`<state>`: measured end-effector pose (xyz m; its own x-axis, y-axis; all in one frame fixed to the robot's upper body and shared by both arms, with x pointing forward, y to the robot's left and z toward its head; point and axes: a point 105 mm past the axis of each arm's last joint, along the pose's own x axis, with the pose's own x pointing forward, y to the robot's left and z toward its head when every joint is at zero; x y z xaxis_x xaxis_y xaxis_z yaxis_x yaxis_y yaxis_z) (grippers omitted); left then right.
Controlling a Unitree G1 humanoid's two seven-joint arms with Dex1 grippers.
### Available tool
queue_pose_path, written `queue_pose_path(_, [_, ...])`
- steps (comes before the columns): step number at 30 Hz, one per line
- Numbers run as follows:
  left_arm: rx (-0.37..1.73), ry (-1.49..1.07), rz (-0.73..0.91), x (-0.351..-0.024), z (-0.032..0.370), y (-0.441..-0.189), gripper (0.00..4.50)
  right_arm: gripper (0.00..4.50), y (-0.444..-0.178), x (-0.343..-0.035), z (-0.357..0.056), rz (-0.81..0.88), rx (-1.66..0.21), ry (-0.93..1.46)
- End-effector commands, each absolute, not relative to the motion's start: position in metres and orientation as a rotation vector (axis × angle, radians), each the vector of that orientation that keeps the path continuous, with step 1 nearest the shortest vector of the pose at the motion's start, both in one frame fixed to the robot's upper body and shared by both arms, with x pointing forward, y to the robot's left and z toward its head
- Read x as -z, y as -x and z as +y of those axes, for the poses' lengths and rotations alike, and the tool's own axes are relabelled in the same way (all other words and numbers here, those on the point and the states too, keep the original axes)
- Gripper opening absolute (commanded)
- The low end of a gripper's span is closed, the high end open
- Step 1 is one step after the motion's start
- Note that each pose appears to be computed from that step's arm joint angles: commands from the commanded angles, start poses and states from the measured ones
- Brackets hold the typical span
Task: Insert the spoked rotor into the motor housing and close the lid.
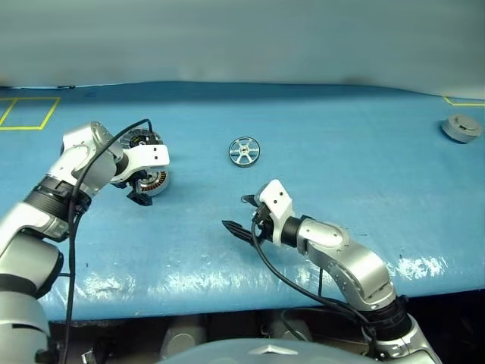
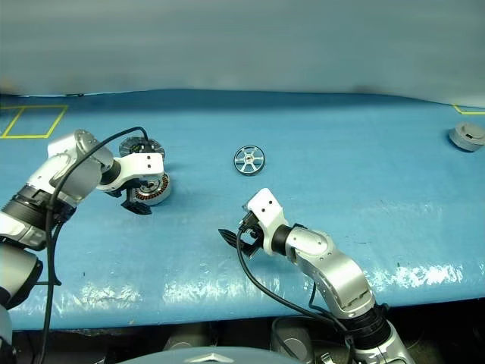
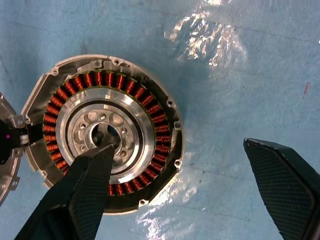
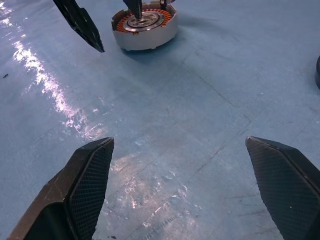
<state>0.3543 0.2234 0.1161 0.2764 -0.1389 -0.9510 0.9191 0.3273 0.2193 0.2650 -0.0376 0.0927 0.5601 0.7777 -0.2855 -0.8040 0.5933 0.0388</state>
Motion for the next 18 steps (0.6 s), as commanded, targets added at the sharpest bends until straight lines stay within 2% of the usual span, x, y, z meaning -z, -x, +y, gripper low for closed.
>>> queue_pose_path(1, [0.858, -0.975, 0.988, -0.128, 0.223, -0.362, 4.50, 4.46, -0.264, -0.104, -0.037, 0.230, -0.933, 0.094])
queue_pose_path(10, [0.844, -0.973, 1.010, -0.120, 0.223, -0.368, 4.50, 4.46, -0.264, -0.102, -0.042, 0.233, -0.898, 0.087])
queue_pose_path(13, [0.822, -0.968, 1.024, -0.117, 0.224, -0.371, 3.93, 4.50, -0.263, -0.103, -0.043, 0.233, -0.894, 0.085])
queue_pose_path(18, [0.807, -0.975, 1.031, -0.111, 0.227, -0.372, 2.30, 4.50, -0.263, -0.102, -0.044, 0.232, -0.884, 0.082])
